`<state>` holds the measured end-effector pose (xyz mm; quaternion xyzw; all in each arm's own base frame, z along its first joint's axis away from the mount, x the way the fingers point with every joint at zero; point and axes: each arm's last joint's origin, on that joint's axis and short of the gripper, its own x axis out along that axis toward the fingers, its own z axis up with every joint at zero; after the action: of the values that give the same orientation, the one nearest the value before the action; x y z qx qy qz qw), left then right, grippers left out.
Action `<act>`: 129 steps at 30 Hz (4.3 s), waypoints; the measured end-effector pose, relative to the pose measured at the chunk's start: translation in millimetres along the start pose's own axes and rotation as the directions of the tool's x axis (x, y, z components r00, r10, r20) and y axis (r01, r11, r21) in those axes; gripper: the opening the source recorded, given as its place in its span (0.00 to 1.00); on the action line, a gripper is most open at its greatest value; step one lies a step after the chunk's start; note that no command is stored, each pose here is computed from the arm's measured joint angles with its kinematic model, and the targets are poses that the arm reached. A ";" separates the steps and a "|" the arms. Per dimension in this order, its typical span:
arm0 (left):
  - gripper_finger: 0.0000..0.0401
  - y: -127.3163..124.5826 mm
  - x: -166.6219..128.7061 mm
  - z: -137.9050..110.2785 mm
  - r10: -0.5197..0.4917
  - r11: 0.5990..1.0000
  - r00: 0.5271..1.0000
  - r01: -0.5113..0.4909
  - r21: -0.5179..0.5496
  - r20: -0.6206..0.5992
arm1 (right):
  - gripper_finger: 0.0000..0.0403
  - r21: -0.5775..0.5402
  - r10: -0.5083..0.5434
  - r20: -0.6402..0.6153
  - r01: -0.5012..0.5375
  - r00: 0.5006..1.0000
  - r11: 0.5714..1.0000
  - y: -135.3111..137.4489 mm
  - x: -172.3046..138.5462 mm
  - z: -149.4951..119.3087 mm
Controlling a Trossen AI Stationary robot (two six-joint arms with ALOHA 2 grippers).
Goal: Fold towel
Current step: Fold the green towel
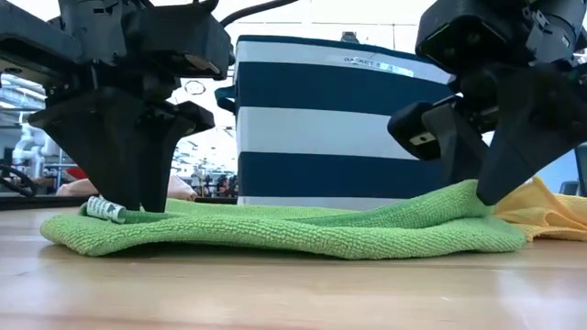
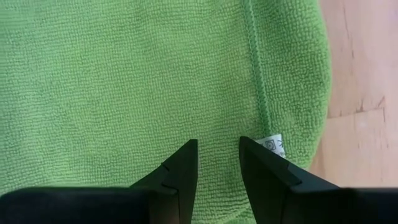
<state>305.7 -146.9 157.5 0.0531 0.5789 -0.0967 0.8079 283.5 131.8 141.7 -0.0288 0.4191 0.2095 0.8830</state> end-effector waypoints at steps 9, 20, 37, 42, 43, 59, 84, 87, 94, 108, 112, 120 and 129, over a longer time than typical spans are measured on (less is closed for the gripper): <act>0.31 -0.2 -15.3 0.6 -0.006 1.000 0.999 0.006 -0.003 0.033 | 0.10 -0.024 0.001 -0.010 -0.001 1.000 1.000 -0.2 0.0 -1.0; 0.31 -14.3 -22.2 1.1 -0.139 0.990 0.989 0.138 0.020 0.053 | 0.00 -0.054 -0.004 -0.017 0.003 1.000 0.999 -0.3 0.0 -1.7; 0.32 -16.5 -2.3 0.5 -0.036 0.999 0.998 0.035 0.007 0.043 | 0.00 -0.052 -0.004 -0.018 0.003 1.000 0.999 -0.2 -0.2 -1.7; 0.42 -14.2 -2.3 -0.9 0.048 0.999 0.998 -0.048 -0.006 0.045 | 0.00 -0.051 -0.004 -0.018 0.003 1.000 0.999 -0.2 -0.2 -1.7; 0.43 -13.9 -2.3 -1.4 0.049 0.999 0.998 -0.049 -0.005 0.040 | 0.00 -0.051 -0.004 -0.018 0.003 1.000 0.999 -0.2 -0.2 -1.7; 0.28 -8.2 -2.7 -8.8 0.148 0.989 0.989 -0.147 0.028 -0.025 | 0.00 -0.051 -0.004 -0.017 0.003 1.000 0.999 -0.2 -0.2 -1.6; 0.00 -13.3 -38.5 -6.0 0.126 0.988 0.988 -0.134 0.082 0.092 | 0.00 -0.097 -0.053 0.016 0.054 0.998 0.994 1.7 -33.5 7.8; 0.00 -22.3 -41.6 -4.5 0.016 0.993 0.993 -0.030 0.118 0.113 | 0.00 -0.092 -0.039 0.002 0.039 0.999 0.995 2.5 -38.3 7.1; 0.00 -34.0 -42.4 -6.5 -0.065 0.987 0.992 0.048 0.151 0.108 | 0.00 -0.067 0.020 -0.037 -0.022 0.999 0.998 3.8 -36.0 3.6; 0.00 -35.3 -15.2 -3.7 -0.093 0.981 0.994 0.081 0.175 0.062 | 0.02 -0.060 0.060 -0.056 -0.063 0.997 0.996 9.5 -32.6 1.3; 0.01 -36.6 -11.5 -4.8 -0.101 0.980 0.994 0.092 0.178 0.046 | 0.07 -0.042 0.074 -0.086 -0.078 0.994 0.996 10.2 -24.7 -2.8; 0.10 -38.5 -11.9 -1.1 -0.140 0.976 0.987 0.125 0.181 0.077 | 0.27 0.012 0.098 -0.152 -0.097 0.984 0.995 9.0 -10.2 -12.4; 0.27 -41.3 -12.2 -1.4 -0.146 0.980 0.986 0.133 0.148 0.081 | 0.40 0.028 0.116 -0.129 -0.113 0.985 0.993 14.3 -19.2 -8.4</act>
<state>291.5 -185.8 169.7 0.0649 0.5350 -0.1966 0.8191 261.0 136.2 152.5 -0.0091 0.4790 0.2533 0.8404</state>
